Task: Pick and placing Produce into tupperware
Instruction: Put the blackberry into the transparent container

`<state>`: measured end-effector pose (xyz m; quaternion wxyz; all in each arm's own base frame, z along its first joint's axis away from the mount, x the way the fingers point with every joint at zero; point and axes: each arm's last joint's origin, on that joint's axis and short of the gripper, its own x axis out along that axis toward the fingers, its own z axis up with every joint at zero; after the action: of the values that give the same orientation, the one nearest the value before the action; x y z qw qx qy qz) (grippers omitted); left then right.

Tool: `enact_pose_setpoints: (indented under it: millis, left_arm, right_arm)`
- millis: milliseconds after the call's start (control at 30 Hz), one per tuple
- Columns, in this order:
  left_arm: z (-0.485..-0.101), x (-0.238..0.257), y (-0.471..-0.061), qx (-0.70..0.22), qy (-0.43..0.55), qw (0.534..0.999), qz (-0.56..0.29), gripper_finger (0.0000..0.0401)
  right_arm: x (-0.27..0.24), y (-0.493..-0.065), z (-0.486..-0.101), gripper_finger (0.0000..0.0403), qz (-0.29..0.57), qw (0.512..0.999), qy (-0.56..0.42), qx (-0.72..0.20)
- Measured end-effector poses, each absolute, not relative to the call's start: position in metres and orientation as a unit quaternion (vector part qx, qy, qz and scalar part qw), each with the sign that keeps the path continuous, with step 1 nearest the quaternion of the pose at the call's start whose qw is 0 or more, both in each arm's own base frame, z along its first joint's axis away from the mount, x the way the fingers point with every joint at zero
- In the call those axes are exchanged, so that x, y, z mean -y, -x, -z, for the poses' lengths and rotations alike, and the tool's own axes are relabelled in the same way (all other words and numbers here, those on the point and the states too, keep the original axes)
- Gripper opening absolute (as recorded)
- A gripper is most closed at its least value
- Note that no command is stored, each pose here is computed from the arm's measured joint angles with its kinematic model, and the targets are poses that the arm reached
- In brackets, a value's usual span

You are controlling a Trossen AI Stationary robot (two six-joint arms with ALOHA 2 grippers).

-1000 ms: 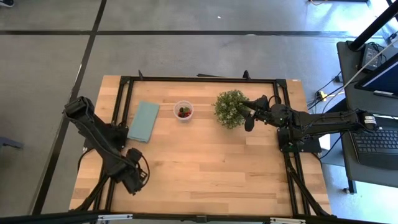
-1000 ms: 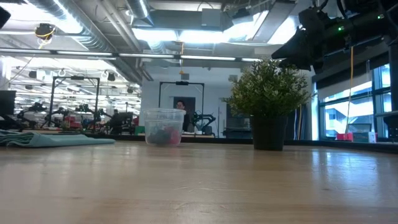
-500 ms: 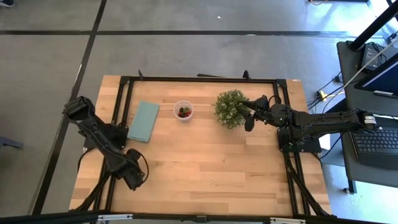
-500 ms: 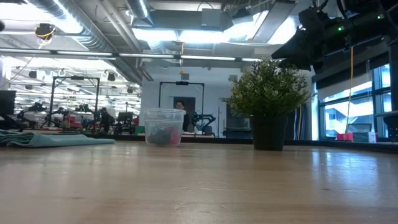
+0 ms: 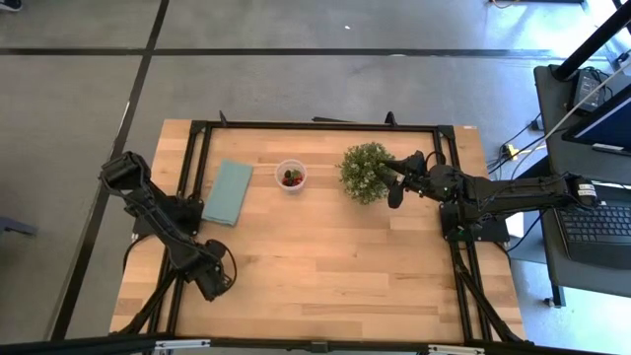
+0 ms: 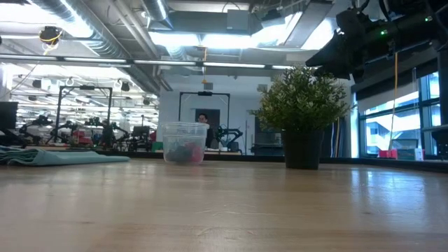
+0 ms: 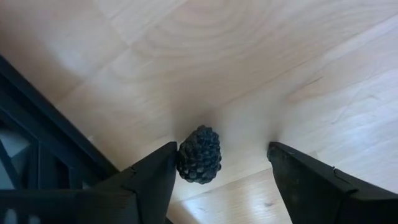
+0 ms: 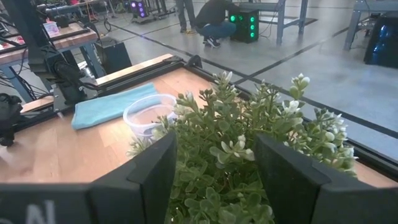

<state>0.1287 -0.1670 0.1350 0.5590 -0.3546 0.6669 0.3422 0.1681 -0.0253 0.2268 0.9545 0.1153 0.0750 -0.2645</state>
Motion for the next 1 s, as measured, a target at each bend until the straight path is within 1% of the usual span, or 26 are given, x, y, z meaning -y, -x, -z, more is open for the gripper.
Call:
enact_pose_setpoints:
  millis: [200,600,767,933,1000]
  left_arm:
    - [-0.1344,0.167,-0.1288,-0.666,0.354,0.56,-0.343,0.0222]
    - [-0.1341,0.1669,-0.1292,-0.662,0.354,0.564,-0.343,0.0152]
    - [-0.1338,0.1661,-0.1295,-0.651,0.351,0.578,-0.346,0.0123]
    - [-0.1336,0.1647,-0.1298,-0.649,0.349,0.578,-0.351,0.0091]
    - [-0.1336,0.1645,-0.1298,-0.648,0.349,0.578,-0.352,0.0084]
  right_arm:
    - [0.0253,-0.1681,-0.2267,0.0217,0.264,0.955,-0.114,-0.075]
    - [0.0253,-0.1681,-0.2265,0.0217,0.264,0.955,-0.113,-0.077]
    - [0.0253,-0.1681,-0.2264,0.0217,0.265,0.955,-0.113,-0.077]
    - [0.0253,-0.168,-0.2263,0.0217,0.265,0.954,-0.113,-0.078]
    - [0.0253,-0.1679,-0.2259,0.0217,0.265,0.954,-0.113,-0.08]
